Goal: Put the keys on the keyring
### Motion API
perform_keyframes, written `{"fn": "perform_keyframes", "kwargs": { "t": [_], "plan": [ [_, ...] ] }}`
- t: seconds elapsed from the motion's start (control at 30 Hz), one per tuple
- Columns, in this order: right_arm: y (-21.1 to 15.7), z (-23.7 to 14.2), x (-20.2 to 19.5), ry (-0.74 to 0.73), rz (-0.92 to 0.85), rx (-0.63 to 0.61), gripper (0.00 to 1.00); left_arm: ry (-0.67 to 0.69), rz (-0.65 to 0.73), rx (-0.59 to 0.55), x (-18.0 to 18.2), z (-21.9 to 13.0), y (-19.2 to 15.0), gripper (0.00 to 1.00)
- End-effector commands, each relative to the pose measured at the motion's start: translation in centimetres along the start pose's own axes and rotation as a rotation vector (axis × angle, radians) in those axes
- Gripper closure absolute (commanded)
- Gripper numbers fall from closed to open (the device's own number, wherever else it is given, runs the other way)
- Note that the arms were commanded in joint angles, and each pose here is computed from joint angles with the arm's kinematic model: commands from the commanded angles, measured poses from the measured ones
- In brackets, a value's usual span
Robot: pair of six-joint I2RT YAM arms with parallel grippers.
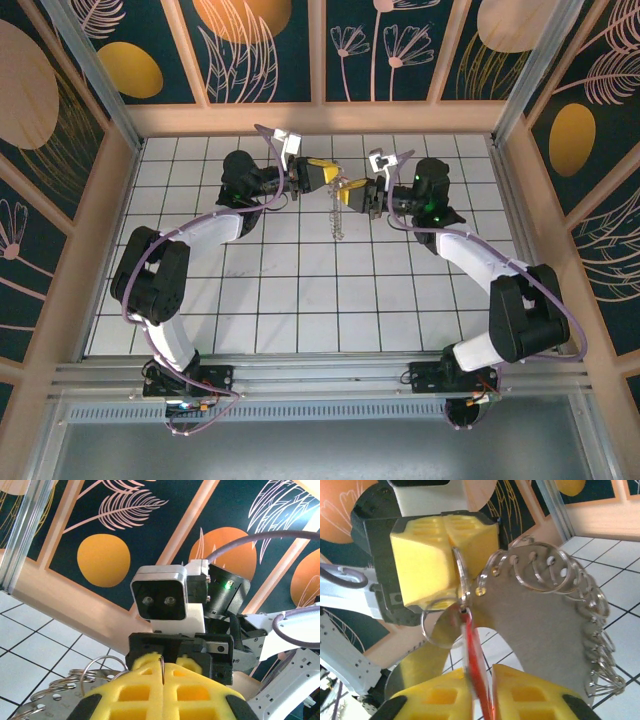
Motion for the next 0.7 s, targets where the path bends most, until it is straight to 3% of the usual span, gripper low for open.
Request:
{"fn": "perform_keyframes", "kwargs": {
  "t": [0.0,0.67],
  "plan": [
    [1.2,0.1,0.9,0.041,-0.067,-0.022,0.98,-0.043,0.090,-0.043,-2.4,-0.1,1.6,1.00],
    [1.4,3.2,0.1,0.042,-0.040,0.015,1.00,-0.042,0.094,-0.067,-2.7,-0.4,1.3,1.00]
  ]
}}
Point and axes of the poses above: each hand's point on the last joint's axis, 136 mm out from that joint toward the fingers, its own z axis out along the fingers, its own x axis along the line the jaws close on, y = z × x, the point moved 9 cm from there along -z, back along the fingers, and after that the axes turned 8 degrees about -z, right-handed, at the moved point
